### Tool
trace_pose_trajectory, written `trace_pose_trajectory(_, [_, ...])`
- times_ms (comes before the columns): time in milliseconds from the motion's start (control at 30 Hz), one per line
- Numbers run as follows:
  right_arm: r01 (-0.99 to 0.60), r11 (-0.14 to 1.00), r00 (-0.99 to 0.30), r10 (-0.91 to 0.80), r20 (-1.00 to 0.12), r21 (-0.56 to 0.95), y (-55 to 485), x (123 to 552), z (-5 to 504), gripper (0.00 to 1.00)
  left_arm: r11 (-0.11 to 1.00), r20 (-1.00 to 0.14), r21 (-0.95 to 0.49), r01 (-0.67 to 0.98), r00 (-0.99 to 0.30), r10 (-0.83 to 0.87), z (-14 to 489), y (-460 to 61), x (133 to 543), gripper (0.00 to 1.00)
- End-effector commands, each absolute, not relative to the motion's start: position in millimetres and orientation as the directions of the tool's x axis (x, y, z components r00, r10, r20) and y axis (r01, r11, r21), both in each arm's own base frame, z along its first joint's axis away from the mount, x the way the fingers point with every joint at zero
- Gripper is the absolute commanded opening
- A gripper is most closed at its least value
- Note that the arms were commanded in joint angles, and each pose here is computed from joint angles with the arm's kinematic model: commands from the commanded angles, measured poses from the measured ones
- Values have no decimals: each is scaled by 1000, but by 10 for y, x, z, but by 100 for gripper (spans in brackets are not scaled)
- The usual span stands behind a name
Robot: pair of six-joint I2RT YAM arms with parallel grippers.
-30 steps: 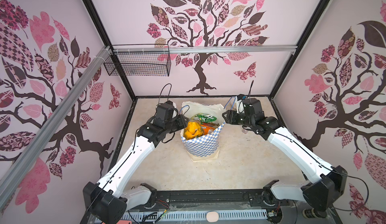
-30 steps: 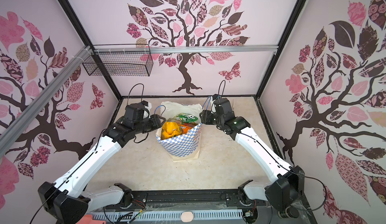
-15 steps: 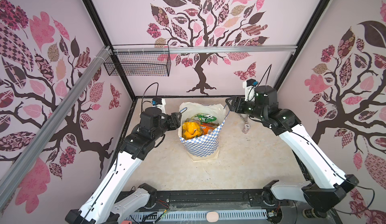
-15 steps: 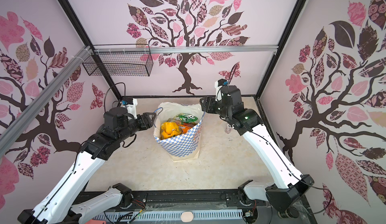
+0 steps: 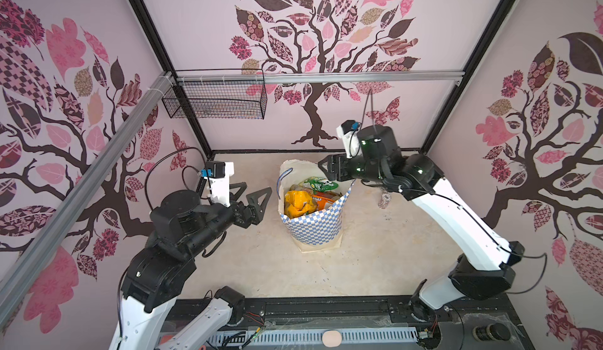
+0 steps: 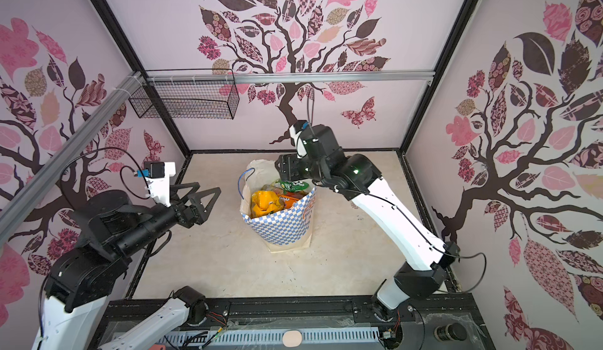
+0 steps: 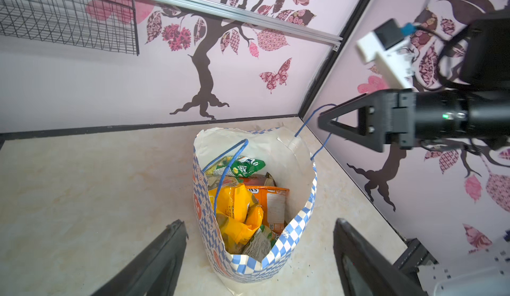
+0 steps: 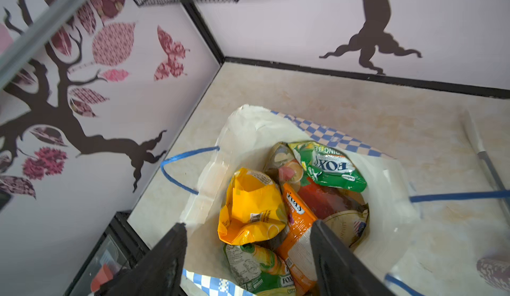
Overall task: Take the snacks out of the paper bag
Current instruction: Pick up the snack from the paper bag.
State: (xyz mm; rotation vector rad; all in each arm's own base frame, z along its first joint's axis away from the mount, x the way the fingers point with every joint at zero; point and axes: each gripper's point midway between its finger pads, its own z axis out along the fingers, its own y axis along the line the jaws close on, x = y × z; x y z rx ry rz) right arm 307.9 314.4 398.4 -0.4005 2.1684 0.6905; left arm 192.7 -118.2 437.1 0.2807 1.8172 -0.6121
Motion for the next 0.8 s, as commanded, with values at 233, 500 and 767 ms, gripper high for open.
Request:
trace_pose_trajectory(233, [-518,816,-719,-253,-648,255,3648,3079,3002,73,742,-919,-161,651,-372,127,3921,-1343,1566,94])
trace_pose_trajectory(500, [-472,854,-737,-247,-629,218,3790,3259,2495,75,796,-905,-121,593,-395,157,3764,-1261,1716,96])
trace_pose_trajectory(767, [-469,845,-764,-243,-598,256,3992,3310,2215,73,815,-893,-142,561,-429,139,3720,-1259,1801,97])
